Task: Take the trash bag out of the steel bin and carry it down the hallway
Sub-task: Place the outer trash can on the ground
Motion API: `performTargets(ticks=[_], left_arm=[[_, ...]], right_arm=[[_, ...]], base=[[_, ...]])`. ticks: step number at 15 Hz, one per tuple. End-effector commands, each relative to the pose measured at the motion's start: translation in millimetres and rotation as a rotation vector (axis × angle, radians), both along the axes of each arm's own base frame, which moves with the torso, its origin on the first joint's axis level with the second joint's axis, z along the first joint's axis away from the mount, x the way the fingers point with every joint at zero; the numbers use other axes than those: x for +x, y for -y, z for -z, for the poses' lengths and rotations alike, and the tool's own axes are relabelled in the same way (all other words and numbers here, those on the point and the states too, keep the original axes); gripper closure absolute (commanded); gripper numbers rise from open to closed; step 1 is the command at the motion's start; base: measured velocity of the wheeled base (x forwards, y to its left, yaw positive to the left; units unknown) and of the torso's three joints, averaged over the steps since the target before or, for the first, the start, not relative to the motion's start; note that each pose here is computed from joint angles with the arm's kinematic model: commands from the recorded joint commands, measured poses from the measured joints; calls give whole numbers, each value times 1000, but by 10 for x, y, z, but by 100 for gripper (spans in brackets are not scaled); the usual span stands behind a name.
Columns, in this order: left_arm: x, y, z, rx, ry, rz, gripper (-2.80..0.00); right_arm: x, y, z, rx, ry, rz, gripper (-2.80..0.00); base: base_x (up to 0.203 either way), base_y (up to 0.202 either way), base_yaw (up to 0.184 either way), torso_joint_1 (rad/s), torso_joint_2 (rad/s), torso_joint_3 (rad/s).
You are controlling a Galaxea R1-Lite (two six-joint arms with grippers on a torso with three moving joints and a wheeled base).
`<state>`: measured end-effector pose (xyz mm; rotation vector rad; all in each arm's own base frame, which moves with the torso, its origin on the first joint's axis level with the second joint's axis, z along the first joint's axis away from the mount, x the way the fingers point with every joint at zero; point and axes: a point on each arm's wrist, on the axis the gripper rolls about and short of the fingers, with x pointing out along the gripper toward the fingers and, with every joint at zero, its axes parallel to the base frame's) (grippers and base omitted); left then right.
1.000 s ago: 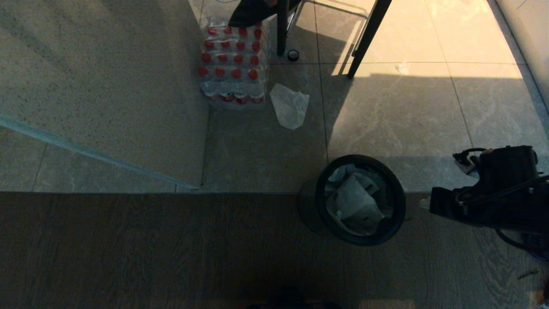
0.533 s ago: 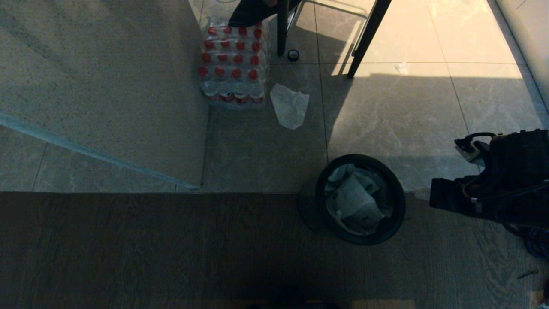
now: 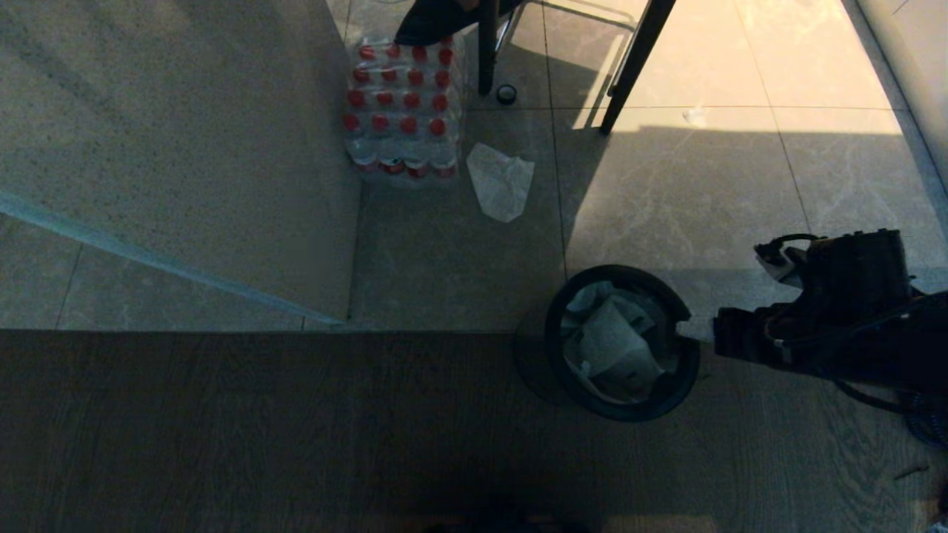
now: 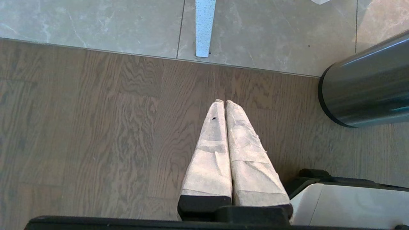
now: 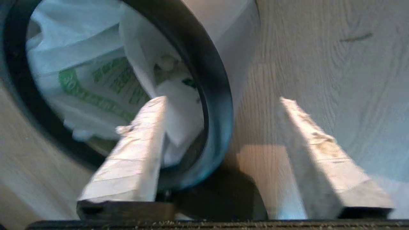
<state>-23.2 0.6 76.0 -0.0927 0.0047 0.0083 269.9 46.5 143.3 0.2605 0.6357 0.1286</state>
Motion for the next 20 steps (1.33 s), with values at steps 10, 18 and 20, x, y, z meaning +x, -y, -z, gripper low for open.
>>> performTargets(ticks=[10, 18, 20], left_arm=[[0, 0, -1, -1, 1, -1, 0], [0, 0, -1, -1, 1, -1, 0], [0, 0, -1, -1, 1, -1, 0]], right_arm=[[247, -217, 576, -80, -102, 13, 0], [126, -397, 410, -118, -45, -4, 0], [44, -410, 306, -124, -33, -4, 0]], base=[[0, 0, 0, 0, 0, 0], [0, 0, 0, 0, 0, 0], [0, 0, 0, 0, 0, 0]])
